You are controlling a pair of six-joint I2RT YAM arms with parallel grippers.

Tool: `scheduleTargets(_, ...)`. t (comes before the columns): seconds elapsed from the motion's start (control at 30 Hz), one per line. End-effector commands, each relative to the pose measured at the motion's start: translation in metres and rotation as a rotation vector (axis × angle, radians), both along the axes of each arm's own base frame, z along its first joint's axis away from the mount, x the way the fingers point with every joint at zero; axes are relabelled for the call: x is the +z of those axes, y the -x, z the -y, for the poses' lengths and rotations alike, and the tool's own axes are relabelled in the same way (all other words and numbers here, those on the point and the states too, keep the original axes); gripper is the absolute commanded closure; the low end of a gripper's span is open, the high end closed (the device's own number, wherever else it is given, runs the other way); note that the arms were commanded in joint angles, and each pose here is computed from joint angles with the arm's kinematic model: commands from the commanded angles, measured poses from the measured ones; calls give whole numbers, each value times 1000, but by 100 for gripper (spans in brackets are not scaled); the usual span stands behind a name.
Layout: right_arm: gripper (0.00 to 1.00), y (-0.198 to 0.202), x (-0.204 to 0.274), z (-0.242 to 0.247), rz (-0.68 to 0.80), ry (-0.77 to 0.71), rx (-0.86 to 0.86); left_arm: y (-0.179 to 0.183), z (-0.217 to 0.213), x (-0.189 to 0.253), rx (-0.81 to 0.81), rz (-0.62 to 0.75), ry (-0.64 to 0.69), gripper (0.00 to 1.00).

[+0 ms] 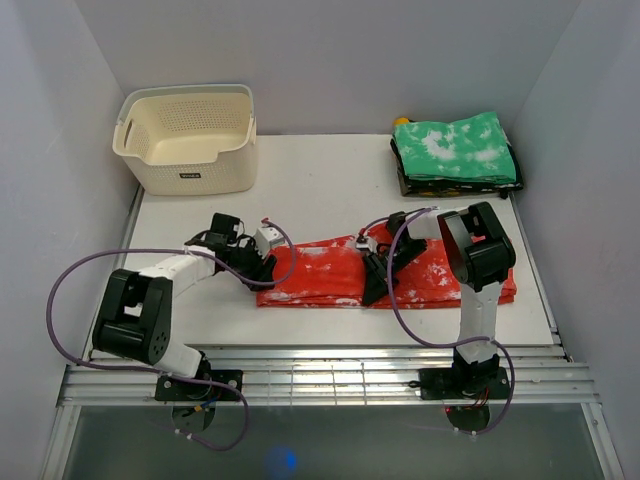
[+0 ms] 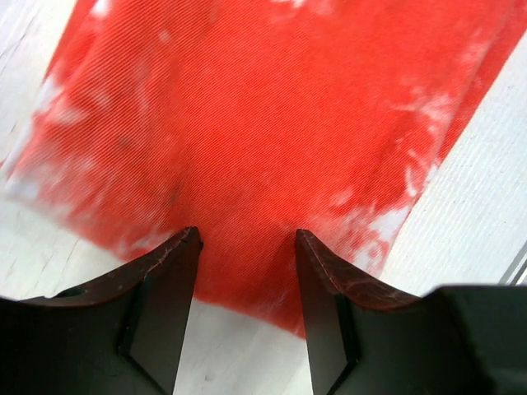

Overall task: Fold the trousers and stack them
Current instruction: Fold the trousers

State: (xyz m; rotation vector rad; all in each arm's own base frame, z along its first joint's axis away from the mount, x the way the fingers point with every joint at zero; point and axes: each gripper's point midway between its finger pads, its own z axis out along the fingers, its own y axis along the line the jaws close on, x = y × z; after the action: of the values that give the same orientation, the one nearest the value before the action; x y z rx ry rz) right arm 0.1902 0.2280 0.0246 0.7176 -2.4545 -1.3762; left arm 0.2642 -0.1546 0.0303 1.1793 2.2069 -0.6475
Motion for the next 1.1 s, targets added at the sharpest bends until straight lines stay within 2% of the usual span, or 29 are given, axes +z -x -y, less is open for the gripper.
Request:
scheduleTargets(0.0, 76, 1, -6, 9, 47, -1, 33, -3, -17, 6, 82, -56, 19, 39)
scheduleTargets(0.23, 76, -24, -17, -1, 116, 12, 39, -11, -29, 65, 271, -121, 271, 20)
scheduleTargets(0.33, 75, -29, -26, -8, 118, 16, 53, -24, -51, 72, 425, -163, 306, 14)
scheduleTargets(0.4, 74, -33, -27, -13, 121, 17, 45, -24, -59, 65, 497, -259, 289, 14)
scheduleTargets(0.57, 70, -48, -24, -29, 153, -23, 13, -8, -67, 29, 604, -608, 331, 17)
scheduleTargets(0.8, 70, -58, -20, -50, 155, -55, 29, -2, -56, 4, 637, -802, 403, 23)
scheduleTargets(0.93, 66, -65, 0, -45, 218, -50, 61, -12, -51, -1, 653, -786, 464, 32)
scheduleTargets(1.0, 63, -71, 24, -35, 288, -54, 56, -17, -49, 3, 662, -782, 498, 44)
scheduleTargets(1.07, 57, -75, 47, -23, 372, -52, 42, -24, -48, 3, 675, -762, 523, 49)
